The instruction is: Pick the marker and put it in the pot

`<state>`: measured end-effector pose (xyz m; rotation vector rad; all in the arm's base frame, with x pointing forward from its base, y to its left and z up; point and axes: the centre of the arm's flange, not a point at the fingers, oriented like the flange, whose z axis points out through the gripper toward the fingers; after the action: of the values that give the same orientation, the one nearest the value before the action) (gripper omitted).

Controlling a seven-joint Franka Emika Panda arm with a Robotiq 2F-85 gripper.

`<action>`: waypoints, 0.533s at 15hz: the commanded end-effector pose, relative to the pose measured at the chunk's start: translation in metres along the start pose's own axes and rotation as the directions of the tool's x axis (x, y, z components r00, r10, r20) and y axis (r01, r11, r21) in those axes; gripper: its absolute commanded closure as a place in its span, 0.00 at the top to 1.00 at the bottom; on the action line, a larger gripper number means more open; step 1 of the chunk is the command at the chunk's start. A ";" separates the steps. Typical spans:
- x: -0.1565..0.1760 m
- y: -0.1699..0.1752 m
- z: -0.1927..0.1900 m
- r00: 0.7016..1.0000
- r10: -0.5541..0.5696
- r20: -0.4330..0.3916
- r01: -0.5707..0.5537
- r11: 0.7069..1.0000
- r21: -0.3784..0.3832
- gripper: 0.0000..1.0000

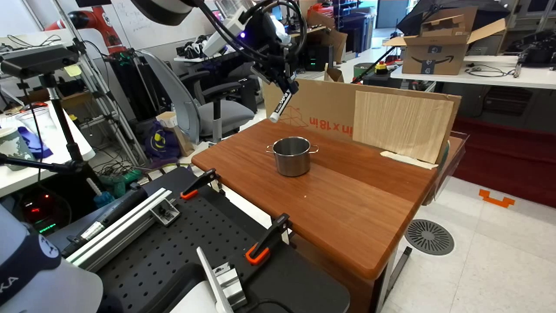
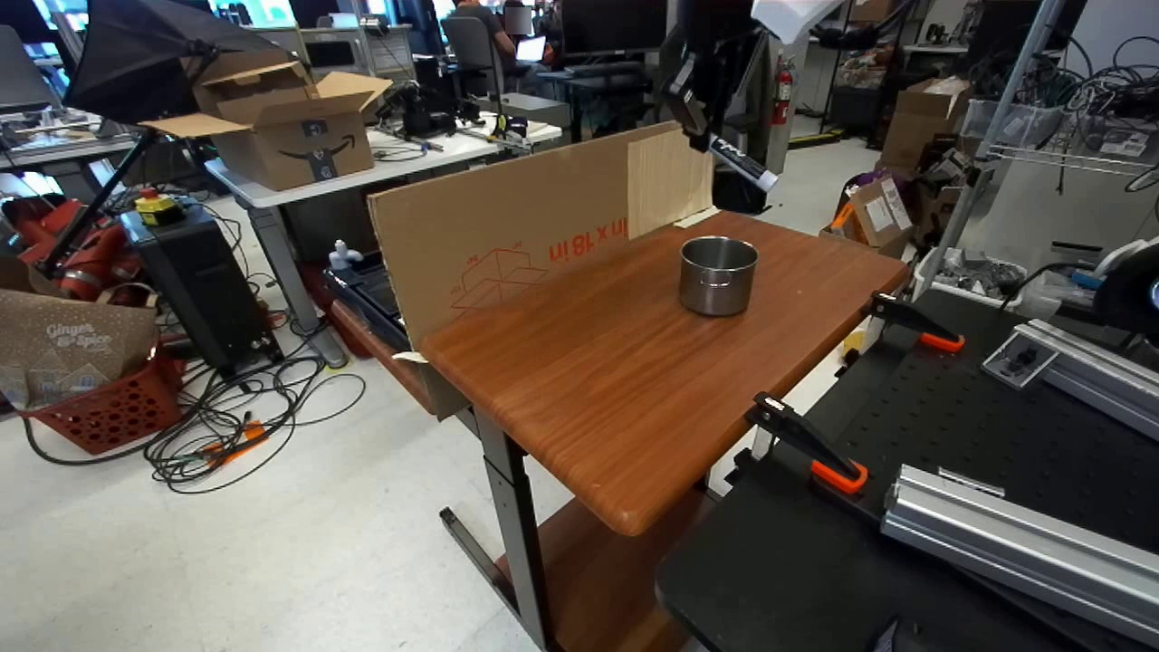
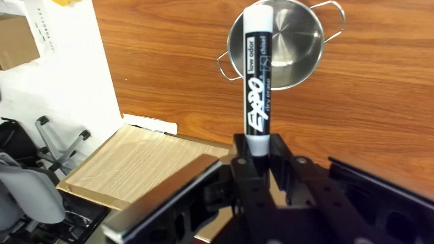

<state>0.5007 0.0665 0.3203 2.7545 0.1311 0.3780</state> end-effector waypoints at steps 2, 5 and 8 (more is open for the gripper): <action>-0.018 0.005 0.015 0.992 0.081 -0.098 -0.086 0.995 -0.043 0.05; -0.020 0.005 0.023 0.979 0.137 -0.149 -0.145 0.988 -0.048 0.05; -0.020 0.005 0.030 0.964 0.187 -0.190 -0.198 0.979 -0.041 0.05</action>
<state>0.4898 0.0520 0.3033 2.6803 -0.0489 0.5855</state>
